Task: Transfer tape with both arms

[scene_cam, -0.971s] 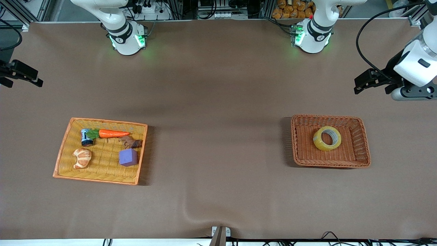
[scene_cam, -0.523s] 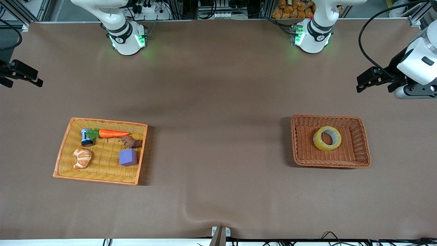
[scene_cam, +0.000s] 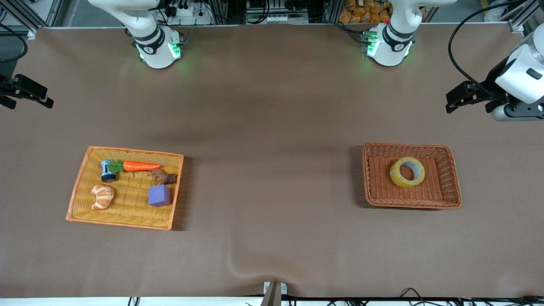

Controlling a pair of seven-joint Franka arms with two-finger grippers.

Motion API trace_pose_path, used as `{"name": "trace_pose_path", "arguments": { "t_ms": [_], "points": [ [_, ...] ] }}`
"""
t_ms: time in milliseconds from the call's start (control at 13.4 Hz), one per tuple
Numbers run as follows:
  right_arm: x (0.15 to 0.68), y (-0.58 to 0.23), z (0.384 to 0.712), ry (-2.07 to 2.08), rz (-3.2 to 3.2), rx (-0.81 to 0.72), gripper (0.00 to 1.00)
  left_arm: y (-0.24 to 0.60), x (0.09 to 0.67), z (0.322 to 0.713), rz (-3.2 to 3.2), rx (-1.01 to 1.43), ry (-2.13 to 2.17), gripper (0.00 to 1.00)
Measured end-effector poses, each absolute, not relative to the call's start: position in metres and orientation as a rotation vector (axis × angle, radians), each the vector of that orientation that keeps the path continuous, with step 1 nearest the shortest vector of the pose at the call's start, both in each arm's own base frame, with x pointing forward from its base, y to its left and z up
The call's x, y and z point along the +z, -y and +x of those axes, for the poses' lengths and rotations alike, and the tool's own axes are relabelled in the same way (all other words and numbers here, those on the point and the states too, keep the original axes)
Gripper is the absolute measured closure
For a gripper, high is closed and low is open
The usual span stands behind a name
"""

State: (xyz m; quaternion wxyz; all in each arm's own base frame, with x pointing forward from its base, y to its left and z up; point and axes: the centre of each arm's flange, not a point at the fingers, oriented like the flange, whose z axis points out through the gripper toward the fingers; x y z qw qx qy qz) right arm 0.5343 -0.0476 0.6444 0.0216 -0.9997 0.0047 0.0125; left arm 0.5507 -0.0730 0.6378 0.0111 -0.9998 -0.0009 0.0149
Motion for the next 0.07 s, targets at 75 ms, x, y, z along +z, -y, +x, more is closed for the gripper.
{"name": "trace_pose_path", "arguments": {
  "t_ms": [75],
  "points": [
    [0.6444, 0.0476, 0.5343, -0.015, -3.098, 0.039, 0.0, 0.0741, 0.6378, 0.5503, -3.116, 0.048, -0.001, 0.0]
  ]
}}
